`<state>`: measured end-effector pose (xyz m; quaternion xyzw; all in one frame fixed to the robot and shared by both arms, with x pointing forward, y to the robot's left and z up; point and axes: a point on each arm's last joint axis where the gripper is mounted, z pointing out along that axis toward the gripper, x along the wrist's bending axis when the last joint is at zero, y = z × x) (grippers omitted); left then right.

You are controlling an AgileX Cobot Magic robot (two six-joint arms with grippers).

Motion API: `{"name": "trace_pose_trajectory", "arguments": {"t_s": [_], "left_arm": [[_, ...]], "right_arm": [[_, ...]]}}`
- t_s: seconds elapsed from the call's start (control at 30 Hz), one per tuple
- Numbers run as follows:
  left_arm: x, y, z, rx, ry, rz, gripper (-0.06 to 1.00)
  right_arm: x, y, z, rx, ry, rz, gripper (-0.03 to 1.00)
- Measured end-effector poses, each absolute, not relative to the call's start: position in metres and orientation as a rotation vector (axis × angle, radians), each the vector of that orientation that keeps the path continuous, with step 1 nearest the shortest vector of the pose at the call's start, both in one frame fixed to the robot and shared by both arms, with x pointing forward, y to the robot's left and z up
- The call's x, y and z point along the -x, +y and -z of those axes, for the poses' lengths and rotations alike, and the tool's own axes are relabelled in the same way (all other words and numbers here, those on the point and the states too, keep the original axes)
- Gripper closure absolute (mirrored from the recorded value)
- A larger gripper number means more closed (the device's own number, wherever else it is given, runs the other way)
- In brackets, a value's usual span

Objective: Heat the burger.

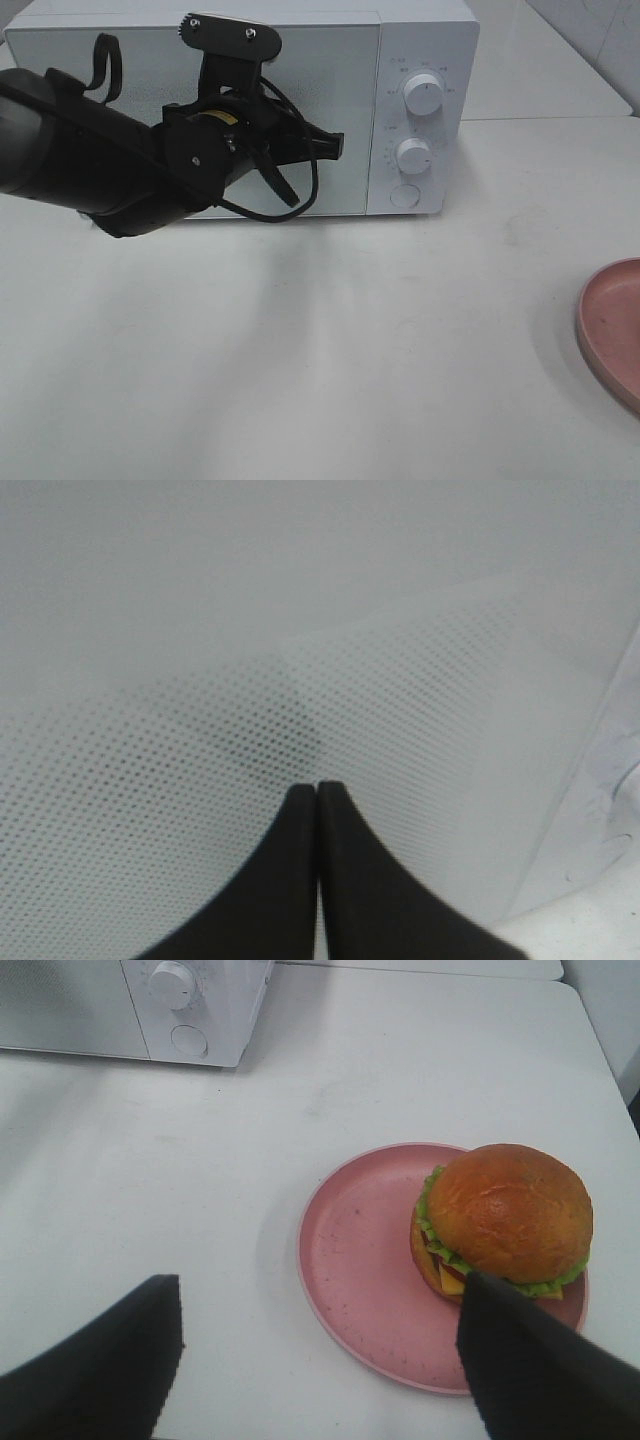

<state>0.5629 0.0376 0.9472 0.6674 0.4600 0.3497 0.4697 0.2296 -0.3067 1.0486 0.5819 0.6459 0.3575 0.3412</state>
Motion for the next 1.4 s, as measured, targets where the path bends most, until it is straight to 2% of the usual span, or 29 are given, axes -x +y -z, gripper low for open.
{"name": "trace_pose_trajectory", "arguments": {"t_s": [0.33,0.63,0.67,0.7,0.73,0.77,0.8,0.83,0.87,0.9,0.93,0.97,1.03,1.17,1.2,1.33,1.4], "left_arm": [[-0.519,0.05,-0.951,-1.746,1.135,-0.776,0.94],[-0.485,0.065,-0.949,-1.98,1.163,-0.423,0.93],[-0.482,0.069,-0.947,-2.025,1.178,-0.339,0.87],[-0.482,0.069,-0.947,-2.025,1.178,-0.339,0.87],[-0.48,0.074,-0.946,-2.069,1.194,-0.244,0.77],[-0.48,0.074,-0.946,-2.069,1.194,-0.244,0.77],[-0.48,0.077,-0.946,-2.086,1.205,-0.197,0.7],[-0.48,0.085,-0.948,-2.116,1.218,-0.121,0.54],[-0.48,0.085,-0.948,-2.116,1.218,-0.121,0.54],[-0.48,0.089,-0.949,-2.129,1.227,-0.09,0.46],[-0.48,0.1,-0.951,-2.156,1.247,-0.012,0.26],[-0.48,0.1,-0.951,-2.156,1.247,-0.012,0.26],[-0.481,0.117,-0.957,-2.185,1.286,0.071,0.07],[-0.481,0.136,-0.966,-2.205,1.337,0.103,0.01],[-0.481,0.152,-0.972,-2.215,1.39,0.114,0.0],[-0.481,0.177,-0.983,-2.219,1.472,0.105,-0.01],[-0.478,0.204,-0.994,-2.235,1.542,0.072,-0.01]], "right_arm": [[-0.23,-0.307,-1.049,-1.514,1.68,-0.93,0.21],[-0.23,-0.307,-1.049,-1.514,1.68,-0.93,0.21],[-0.23,-0.307,-1.049,-1.514,1.68,-0.93,0.21],[-0.23,-0.307,-1.049,-1.514,1.68,-0.93,0.21],[-0.23,-0.307,-1.049,-1.514,1.68,-0.93,0.21],[-0.23,-0.307,-1.049,-1.514,1.68,-0.93,0.21],[-0.23,-0.307,-1.049,-1.514,1.68,-0.93,0.21],[-0.23,-0.307,-1.049,-1.514,1.68,-0.93,0.21],[-0.23,-0.307,-1.049,-1.514,1.68,-0.93,0.21],[-0.23,-0.307,-1.049,-1.514,1.68,-0.93,0.21],[-0.23,-0.307,-1.049,-1.514,1.68,-0.93,0.21],[-0.23,-0.307,-1.049,-1.514,1.68,-0.93,0.21],[-0.23,-0.307,-1.049,-1.514,1.68,-0.93,0.21],[-0.23,-0.307,-1.049,-1.514,1.68,-0.93,0.21],[-0.23,-0.307,-1.049,-1.514,1.68,-0.93,0.21],[-0.23,-0.307,-1.049,-1.514,1.68,-0.93,0.21],[-0.23,-0.307,-1.049,-1.514,1.68,-0.93,0.21]]}}
